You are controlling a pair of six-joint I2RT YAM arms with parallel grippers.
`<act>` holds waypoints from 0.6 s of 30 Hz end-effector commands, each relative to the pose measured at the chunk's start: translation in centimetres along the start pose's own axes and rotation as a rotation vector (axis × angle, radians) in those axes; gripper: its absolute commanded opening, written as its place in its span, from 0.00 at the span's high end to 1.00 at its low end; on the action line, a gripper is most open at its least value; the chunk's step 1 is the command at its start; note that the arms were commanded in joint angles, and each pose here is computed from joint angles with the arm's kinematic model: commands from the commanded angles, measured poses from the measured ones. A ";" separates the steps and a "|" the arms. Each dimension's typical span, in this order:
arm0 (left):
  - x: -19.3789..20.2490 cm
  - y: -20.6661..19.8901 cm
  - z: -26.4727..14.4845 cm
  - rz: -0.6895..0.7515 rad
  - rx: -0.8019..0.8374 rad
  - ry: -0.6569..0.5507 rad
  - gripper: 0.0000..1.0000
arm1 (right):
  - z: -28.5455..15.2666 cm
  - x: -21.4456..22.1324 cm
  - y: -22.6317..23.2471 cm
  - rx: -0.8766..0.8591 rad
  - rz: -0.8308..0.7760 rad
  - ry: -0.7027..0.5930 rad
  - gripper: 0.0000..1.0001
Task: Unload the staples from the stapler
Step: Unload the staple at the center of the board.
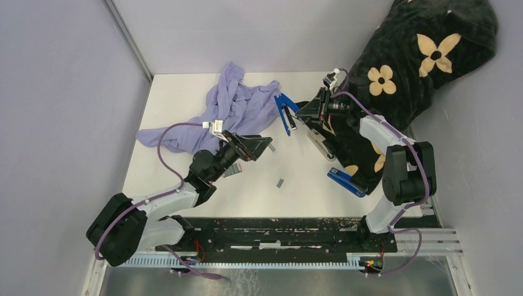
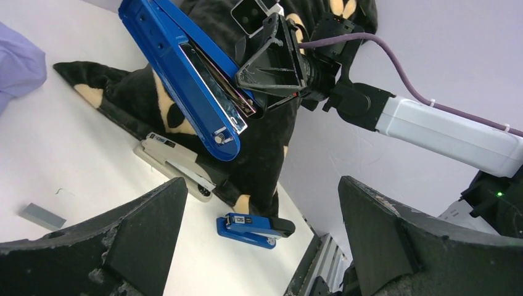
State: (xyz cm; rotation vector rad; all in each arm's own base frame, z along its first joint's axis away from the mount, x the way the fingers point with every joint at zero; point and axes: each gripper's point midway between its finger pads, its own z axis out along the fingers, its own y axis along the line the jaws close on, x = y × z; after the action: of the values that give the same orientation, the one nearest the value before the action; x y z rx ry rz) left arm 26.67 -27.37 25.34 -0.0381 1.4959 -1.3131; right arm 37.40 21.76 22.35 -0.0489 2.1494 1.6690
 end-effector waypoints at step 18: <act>-1.2 -2.4 5.4 -0.124 0.212 -0.036 0.01 | -1.0 -1.6 6.5 -0.172 -0.120 -0.029 0.99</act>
State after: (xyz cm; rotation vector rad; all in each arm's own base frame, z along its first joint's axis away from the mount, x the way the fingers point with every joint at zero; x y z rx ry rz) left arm 29.14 -30.22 24.78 -0.0283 1.4792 -1.4392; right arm 37.76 22.15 24.74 -0.0314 2.0792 1.7510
